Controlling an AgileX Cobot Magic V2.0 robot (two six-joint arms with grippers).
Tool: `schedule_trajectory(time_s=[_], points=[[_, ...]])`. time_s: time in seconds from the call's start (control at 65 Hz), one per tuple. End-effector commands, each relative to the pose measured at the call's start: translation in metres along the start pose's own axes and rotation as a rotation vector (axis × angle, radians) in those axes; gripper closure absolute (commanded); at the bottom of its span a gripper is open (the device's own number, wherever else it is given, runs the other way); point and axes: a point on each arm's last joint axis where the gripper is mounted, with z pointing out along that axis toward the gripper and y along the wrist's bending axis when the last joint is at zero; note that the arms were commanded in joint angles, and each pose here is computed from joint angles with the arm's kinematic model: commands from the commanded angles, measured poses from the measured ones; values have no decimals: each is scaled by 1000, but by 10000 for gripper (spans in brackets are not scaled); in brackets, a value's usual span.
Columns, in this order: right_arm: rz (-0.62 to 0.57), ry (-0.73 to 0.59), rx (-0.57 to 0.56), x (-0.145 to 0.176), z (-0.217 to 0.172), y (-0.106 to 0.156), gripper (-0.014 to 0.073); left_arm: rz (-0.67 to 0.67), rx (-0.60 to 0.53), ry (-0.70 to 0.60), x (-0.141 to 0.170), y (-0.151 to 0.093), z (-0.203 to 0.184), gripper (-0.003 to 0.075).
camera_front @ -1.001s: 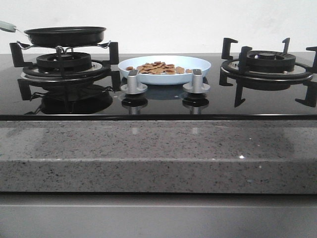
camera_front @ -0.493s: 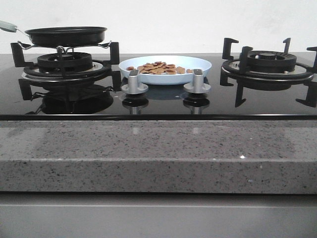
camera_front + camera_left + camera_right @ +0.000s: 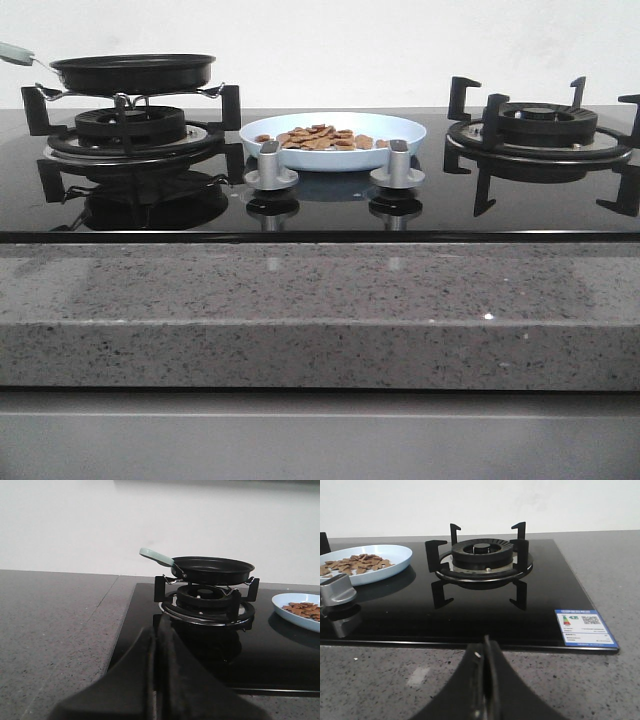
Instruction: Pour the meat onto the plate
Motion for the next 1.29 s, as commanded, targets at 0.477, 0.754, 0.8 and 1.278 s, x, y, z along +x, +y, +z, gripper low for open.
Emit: schedule_trajectory(time_s=[0.477,0.754,0.8,1.278], points=[[22,-205,92,-18,-3,-5,666,-6,7,-94,-6,0,-2,741],[-19,-209,91,-19,-3,-5,666,-6,7,-94,-6,0,-2,741],[-19,-210,91,-19,-3,-5,666,-6,7,-94,-6,0,-2,741],[-19,-211,91,-19,-4,-5,666,-6,7,-94,-6,0,-2,741]])
